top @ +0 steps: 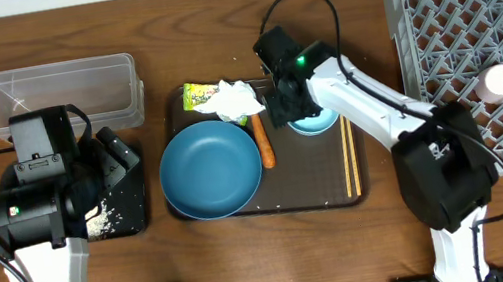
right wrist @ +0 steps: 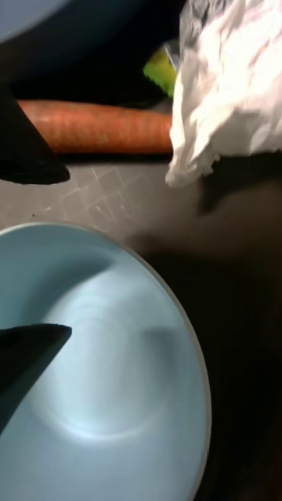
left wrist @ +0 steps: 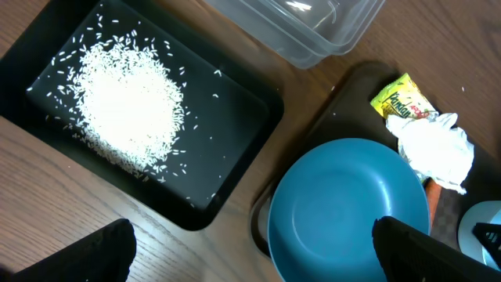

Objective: Sort waste into correct bins and load items into the dishwasher rack
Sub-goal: 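Grasp the light-blue bowl rim with the right gripper and lift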

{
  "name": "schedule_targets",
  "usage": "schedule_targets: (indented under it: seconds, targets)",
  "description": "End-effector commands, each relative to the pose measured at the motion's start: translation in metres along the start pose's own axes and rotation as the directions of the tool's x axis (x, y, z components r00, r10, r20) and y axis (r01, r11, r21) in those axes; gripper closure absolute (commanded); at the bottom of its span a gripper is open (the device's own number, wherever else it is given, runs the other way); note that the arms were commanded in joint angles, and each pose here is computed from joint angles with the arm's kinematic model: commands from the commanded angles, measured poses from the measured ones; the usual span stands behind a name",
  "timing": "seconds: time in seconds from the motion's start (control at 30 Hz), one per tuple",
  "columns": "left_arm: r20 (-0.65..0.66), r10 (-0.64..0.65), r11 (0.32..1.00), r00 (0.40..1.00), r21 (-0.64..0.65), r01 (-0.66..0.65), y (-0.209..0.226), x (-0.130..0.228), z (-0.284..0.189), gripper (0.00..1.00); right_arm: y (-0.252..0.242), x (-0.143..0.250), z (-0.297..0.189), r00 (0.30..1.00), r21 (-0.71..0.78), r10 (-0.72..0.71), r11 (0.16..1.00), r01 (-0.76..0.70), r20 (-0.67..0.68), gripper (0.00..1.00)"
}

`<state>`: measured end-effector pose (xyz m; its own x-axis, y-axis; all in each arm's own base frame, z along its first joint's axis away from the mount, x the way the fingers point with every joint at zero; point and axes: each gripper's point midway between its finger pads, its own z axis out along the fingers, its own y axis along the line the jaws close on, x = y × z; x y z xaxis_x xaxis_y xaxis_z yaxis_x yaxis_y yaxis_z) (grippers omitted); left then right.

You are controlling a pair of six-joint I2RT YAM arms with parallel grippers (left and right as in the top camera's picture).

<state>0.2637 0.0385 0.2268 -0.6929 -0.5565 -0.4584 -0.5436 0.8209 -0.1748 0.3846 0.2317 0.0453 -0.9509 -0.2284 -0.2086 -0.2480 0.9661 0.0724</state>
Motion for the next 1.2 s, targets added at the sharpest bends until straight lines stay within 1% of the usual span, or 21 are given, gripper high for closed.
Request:
schedule_targets:
  seconds: [0.0, 0.1, 0.17, 0.23, 0.6, 0.67, 0.7, 0.73, 0.83, 1.0, 1.07, 1.1, 1.17]
  targets:
    - [0.017, -0.015, 1.000, 1.000, -0.003, 0.015, 0.001, -0.005, -0.004, 0.01, 0.008, 0.006, 0.011, 1.000, 0.003, -0.019, 1.000, 0.019, -0.022, 0.46]
    - [0.017, -0.015, 1.000, 1.000, -0.003, 0.015, 0.001, -0.005, -0.004, 0.01, 0.008, 0.009, 0.018, 0.999, 0.006, -0.019, 1.000, 0.020, -0.036, 0.52]
    - [0.017, -0.015, 1.000, 1.000, -0.003, 0.015, 0.001, -0.005, -0.004, 0.01, 0.008, 0.010, 0.020, 0.999, 0.008, -0.020, 1.000, 0.020, -0.042, 0.59]
    - [0.017, -0.015, 1.000, 1.000, -0.003, 0.015, 0.001, -0.005, -0.004, 0.01, 0.008, 0.010, 0.020, 0.999, 0.007, -0.021, 1.000, 0.021, -0.042, 0.62]
    - [0.017, -0.015, 1.000, 1.000, -0.003, 0.015, 0.001, -0.005, -0.004, 0.01, 0.016, 0.013, 0.021, 0.998, 0.006, -0.041, 0.999, 0.041, -0.043, 0.62]
    - [0.017, -0.015, 1.000, 1.000, -0.003, 0.015, 0.001, -0.005, -0.004, 0.01, 0.018, 0.012, 0.021, 0.998, 0.019, -0.050, 0.999, 0.051, -0.034, 0.64]
    - [0.017, -0.015, 1.000, 1.000, -0.003, 0.015, 0.001, -0.005, -0.004, 0.01, 0.018, 0.012, 0.021, 0.998, 0.027, -0.055, 0.998, 0.055, -0.030, 0.63]
    - [0.017, -0.015, 1.000, 1.000, -0.003, 0.015, 0.001, -0.005, -0.004, 0.01, 0.019, 0.012, 0.021, 0.998, 0.033, -0.059, 0.998, 0.060, -0.027, 0.65]
    - [0.017, -0.015, 1.000, 1.000, -0.003, 0.015, 0.001, -0.005, -0.004, 0.01, 0.021, 0.013, 0.021, 0.998, 0.032, -0.064, 0.997, 0.065, -0.026, 0.76]
    - [0.017, -0.015, 1.000, 1.000, -0.003, 0.015, 0.001, -0.005, -0.004, 0.01, 0.021, 0.014, 0.020, 0.997, 0.034, -0.066, 0.997, 0.067, -0.032, 0.86]
    - [0.017, -0.015, 1.000, 1.000, -0.003, 0.015, 0.001, -0.005, -0.004, 0.01, 0.021, 0.014, 0.020, 0.997, 0.034, -0.066, 0.997, 0.067, -0.032, 0.96]
    - [0.017, -0.015, 1.000, 1.000, -0.003, 0.015, 0.001, -0.005, -0.004, 0.01, 0.022, 0.014, 0.020, 0.997, 0.033, -0.066, 0.997, 0.067, -0.033, 0.99]
    - [0.017, -0.015, 1.000, 1.000, -0.003, 0.015, 0.001, -0.005, -0.004, 0.01, 0.022, 0.014, 0.020, 0.997, 0.029, -0.066, 0.997, 0.067, -0.032, 0.99]
